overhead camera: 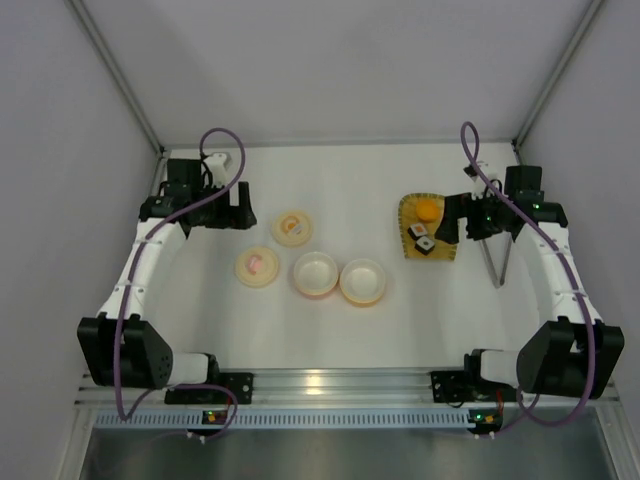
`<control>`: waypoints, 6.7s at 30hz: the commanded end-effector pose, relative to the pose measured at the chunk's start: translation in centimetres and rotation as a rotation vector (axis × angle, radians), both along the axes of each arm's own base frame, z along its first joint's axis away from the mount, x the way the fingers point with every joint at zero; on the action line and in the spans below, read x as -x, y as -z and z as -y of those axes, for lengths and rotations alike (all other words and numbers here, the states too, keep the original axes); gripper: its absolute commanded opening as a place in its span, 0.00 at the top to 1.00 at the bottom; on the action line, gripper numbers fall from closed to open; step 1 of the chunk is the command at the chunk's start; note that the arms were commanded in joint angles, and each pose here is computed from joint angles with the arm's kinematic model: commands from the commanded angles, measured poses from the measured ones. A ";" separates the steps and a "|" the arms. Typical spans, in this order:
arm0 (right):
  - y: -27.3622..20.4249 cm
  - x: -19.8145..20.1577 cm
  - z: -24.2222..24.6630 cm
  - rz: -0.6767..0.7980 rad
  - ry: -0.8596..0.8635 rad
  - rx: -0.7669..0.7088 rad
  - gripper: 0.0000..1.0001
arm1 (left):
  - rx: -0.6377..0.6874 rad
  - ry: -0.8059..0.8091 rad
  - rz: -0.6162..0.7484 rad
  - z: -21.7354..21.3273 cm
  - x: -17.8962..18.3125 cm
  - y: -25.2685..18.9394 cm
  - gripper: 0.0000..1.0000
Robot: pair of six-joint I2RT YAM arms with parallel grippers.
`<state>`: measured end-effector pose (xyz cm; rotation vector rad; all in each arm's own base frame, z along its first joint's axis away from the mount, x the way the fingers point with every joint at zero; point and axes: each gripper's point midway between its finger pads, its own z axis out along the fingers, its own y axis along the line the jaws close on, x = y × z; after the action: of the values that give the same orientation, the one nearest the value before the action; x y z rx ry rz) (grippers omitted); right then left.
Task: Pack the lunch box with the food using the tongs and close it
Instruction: Pick up the clamp at the center of the board.
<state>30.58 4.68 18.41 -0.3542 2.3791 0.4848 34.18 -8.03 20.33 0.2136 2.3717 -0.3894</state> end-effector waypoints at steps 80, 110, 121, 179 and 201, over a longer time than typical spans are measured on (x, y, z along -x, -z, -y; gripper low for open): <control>18.8 -8.3 16.8 -0.396 0.487 0.277 0.06 | 0.074 0.067 -0.047 0.0 -2.8 2.7 0.02; 18.5 -7.8 16.0 -0.387 0.417 0.255 0.43 | 0.042 0.053 -0.026 -0.6 -2.2 1.7 0.02; 14.2 -7.6 15.7 -0.327 0.386 0.206 0.45 | 0.043 0.052 -0.020 -0.6 -1.9 1.5 0.02; 17.9 -4.0 17.0 -0.412 0.357 0.300 0.13 | 0.065 0.062 -0.030 -0.2 -2.3 1.7 0.02; 10.8 -4.8 15.7 -0.308 0.325 0.236 0.43 | 0.055 0.057 -0.007 -0.4 -1.5 0.1 0.02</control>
<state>34.81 -11.69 2.58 0.0492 2.8019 0.0649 35.81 -7.76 17.78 0.2402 2.4319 -0.4961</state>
